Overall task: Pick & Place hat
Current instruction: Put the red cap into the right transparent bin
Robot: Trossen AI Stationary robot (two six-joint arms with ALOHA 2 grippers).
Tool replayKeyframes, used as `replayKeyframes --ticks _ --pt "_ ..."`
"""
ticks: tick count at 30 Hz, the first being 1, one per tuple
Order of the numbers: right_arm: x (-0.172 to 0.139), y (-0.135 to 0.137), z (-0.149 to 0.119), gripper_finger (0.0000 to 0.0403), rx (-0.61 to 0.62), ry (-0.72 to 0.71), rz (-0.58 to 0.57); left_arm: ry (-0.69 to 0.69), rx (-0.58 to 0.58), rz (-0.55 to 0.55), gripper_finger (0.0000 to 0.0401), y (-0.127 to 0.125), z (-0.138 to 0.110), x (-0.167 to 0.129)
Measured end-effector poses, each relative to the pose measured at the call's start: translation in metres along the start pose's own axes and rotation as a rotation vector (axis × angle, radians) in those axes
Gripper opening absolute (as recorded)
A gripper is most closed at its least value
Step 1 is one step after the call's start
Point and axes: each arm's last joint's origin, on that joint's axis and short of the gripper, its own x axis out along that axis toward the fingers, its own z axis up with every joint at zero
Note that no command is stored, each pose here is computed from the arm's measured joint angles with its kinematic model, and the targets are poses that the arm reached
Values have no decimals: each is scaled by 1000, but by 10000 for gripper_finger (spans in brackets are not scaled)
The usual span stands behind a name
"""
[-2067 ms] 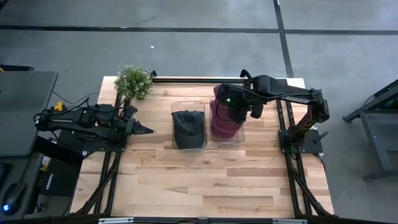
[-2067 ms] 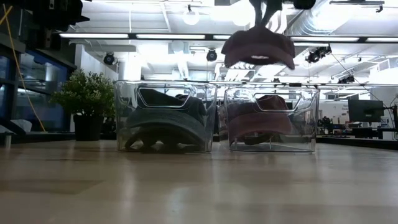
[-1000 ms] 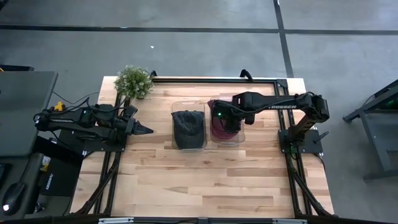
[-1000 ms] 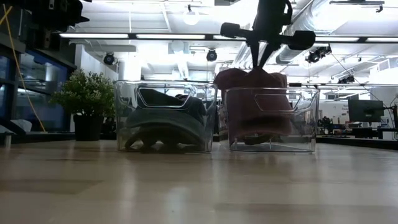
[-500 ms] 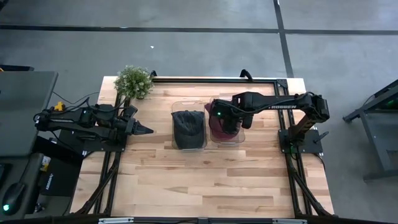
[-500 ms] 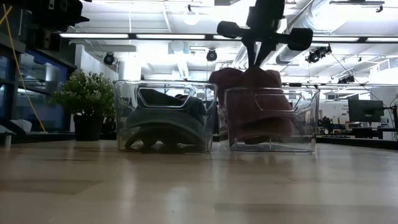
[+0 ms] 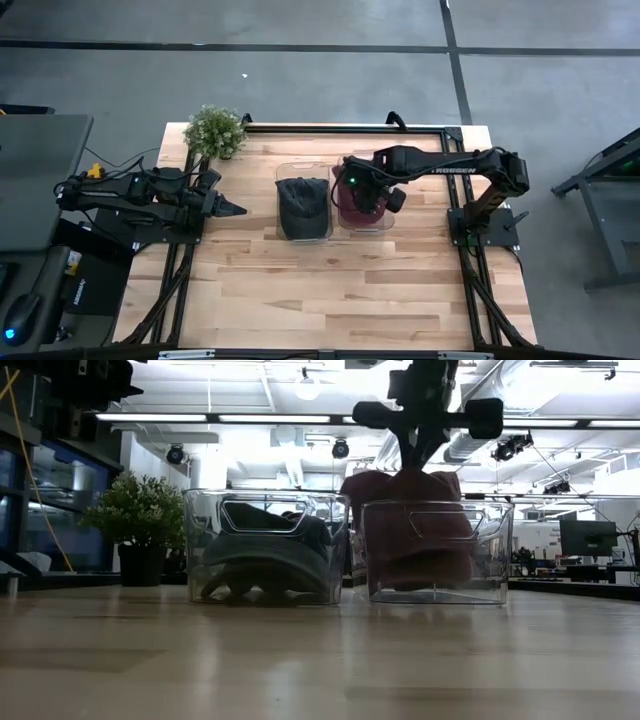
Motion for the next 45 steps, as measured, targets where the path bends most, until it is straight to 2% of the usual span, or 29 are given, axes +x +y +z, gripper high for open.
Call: replayKeyframes --ticks 6,9,18,27,35,40,45 --pt "19 -5 1 0 47 13 55 1 0 0 137 0 0 0" --pt "25 -9 0 0 65 33 35 3 0 -1 137 0 0 0" --pt "31 -15 -12 0 246 -41 100 8 0 0 137 0 0 0" --pt "32 -17 -22 0 267 -76 144 12 -1 12 137 1 -1 0" --pt "42 -20 -30 0 349 -35 173 12 -1 12 137 1 -1 0" --pt "43 -21 -31 0 345 17 142 13 -1 11 137 1 -1 0" --pt "53 -24 -37 0 339 48 161 9 0 12 137 1 -1 0"
